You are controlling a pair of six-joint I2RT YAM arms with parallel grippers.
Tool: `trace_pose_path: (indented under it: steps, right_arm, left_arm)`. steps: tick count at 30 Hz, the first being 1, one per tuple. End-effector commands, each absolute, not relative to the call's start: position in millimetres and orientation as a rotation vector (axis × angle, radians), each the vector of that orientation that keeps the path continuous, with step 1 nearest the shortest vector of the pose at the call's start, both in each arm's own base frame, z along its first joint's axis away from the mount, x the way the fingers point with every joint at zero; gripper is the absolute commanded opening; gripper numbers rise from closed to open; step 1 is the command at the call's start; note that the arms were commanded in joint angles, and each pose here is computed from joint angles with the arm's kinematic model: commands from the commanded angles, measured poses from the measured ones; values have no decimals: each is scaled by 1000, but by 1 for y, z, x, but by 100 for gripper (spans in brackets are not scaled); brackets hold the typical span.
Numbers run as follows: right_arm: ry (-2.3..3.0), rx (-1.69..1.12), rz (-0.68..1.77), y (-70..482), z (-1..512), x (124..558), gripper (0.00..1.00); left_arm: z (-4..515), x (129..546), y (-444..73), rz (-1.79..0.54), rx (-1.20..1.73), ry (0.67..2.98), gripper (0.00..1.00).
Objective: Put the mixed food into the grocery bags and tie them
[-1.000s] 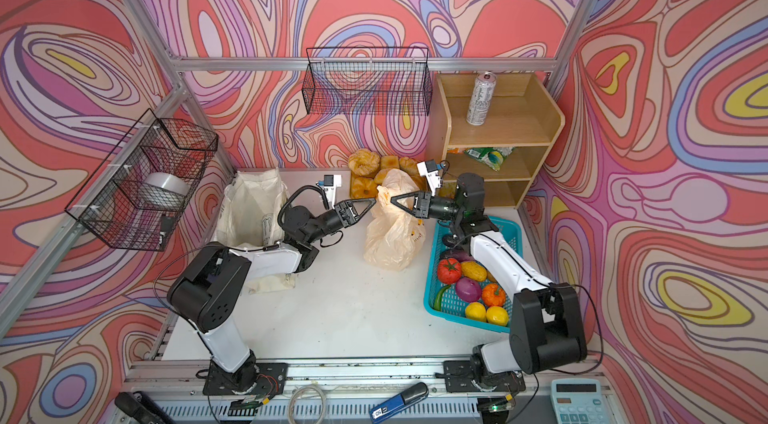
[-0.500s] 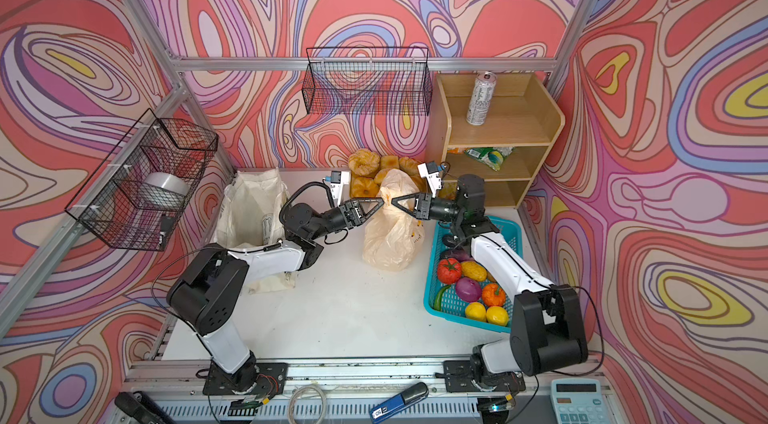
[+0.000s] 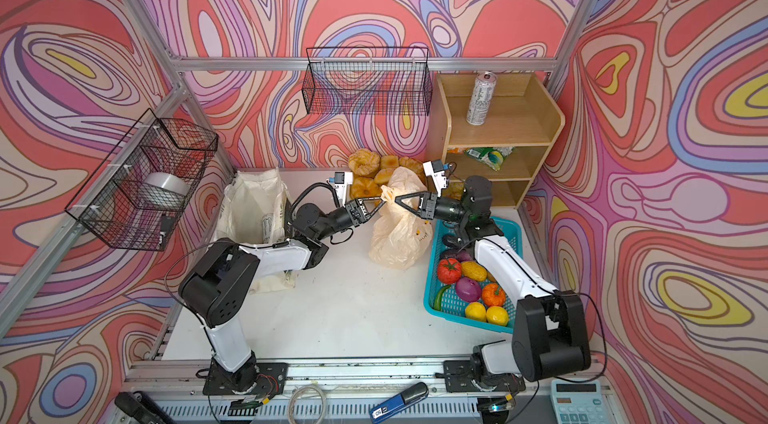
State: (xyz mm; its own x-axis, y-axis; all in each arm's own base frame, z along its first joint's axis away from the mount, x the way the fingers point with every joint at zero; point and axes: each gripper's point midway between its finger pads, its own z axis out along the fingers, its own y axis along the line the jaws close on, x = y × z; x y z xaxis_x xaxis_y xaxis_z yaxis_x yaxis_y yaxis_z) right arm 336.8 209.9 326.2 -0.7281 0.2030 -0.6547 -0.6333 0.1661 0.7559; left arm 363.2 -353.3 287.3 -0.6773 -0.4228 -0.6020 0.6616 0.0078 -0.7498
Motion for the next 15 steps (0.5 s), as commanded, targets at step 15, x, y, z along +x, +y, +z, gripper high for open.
trace_pose_path:
  steps: [15]
  right_arm:
    - [1747, -501, 1654, 213, 338, 324, 0]
  left_arm:
    - [290, 367, -380, -1779, 266, 1448, 11]
